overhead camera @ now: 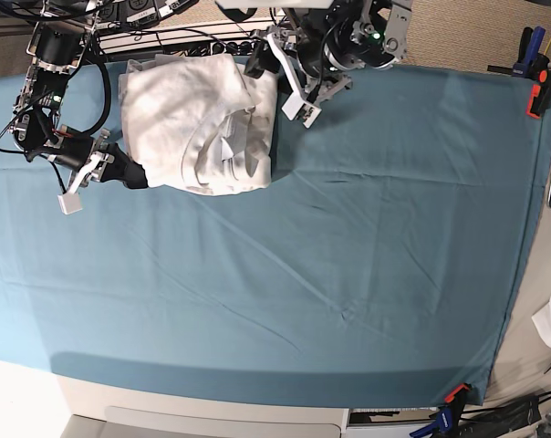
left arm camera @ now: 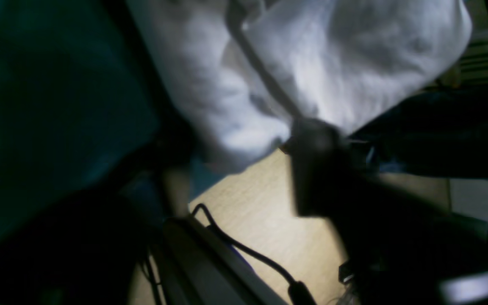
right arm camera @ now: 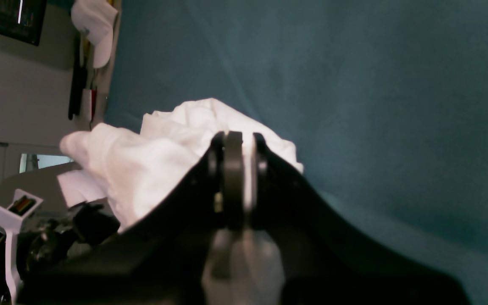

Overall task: Fold the T-shirt properly
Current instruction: 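Grasp the bundle sides with both grippers and straighten it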

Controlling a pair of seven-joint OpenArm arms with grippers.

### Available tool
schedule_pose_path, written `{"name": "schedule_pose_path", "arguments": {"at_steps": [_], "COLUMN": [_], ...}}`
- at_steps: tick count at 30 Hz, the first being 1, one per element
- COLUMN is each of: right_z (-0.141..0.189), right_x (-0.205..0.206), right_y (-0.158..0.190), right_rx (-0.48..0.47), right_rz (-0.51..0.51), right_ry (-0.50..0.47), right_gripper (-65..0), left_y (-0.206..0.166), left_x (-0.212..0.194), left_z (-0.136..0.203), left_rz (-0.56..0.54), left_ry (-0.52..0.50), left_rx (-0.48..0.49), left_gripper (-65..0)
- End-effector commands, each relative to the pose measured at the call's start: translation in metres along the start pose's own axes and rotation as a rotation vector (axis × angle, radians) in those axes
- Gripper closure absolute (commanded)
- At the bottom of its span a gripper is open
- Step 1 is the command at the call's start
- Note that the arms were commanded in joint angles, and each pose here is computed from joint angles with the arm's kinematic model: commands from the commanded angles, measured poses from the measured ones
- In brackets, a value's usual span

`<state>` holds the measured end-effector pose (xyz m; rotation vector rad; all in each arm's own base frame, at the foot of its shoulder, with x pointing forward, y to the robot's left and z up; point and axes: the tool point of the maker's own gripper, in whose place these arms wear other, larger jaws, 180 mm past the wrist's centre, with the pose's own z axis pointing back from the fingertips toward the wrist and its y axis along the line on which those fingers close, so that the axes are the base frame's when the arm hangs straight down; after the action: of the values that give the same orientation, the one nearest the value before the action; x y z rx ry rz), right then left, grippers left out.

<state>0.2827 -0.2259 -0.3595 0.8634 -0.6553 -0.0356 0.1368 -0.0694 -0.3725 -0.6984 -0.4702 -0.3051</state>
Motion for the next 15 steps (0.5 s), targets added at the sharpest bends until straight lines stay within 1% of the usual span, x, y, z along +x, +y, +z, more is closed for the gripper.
{"name": "schedule_pose_path", "arguments": {"at_steps": [1,3,4,11,15], "right_z": [0.0061,0.0061,0.0062,0.0071,0.0111], "right_x": [0.0149,0.015,0.0149,0.0096,0.0105], "right_y": [0.0041,0.0043,0.0041,0.0047,0.0086], "right_rx": [0.004,0.005,0.004,0.011,0.005], "right_rz": [0.034,0.034,0.033,0.022,0.047], "right_ry": [-0.028,-0.029,-0.028,-0.027,-0.032], "right_gripper": [0.0,0.0,0.0,0.0,0.0], "left_y": [-0.007,-0.0073,-0.0077,-0.0056,-0.0062], "left_x": [0.0098,0.0109,0.0119,0.015,0.0187], "left_z": [0.001,0.0011,0.0011,0.0019,0.0053], "left_rz": [0.002,0.002,0.002,-0.015,-0.025], "left_ry": [-0.039,-0.042,-0.043,-0.04,-0.05], "left_rx": [-0.022,-0.024,-0.027,-0.019,-0.017], "left_gripper": [-18.7,-4.6,0.0,0.0,0.0]}}
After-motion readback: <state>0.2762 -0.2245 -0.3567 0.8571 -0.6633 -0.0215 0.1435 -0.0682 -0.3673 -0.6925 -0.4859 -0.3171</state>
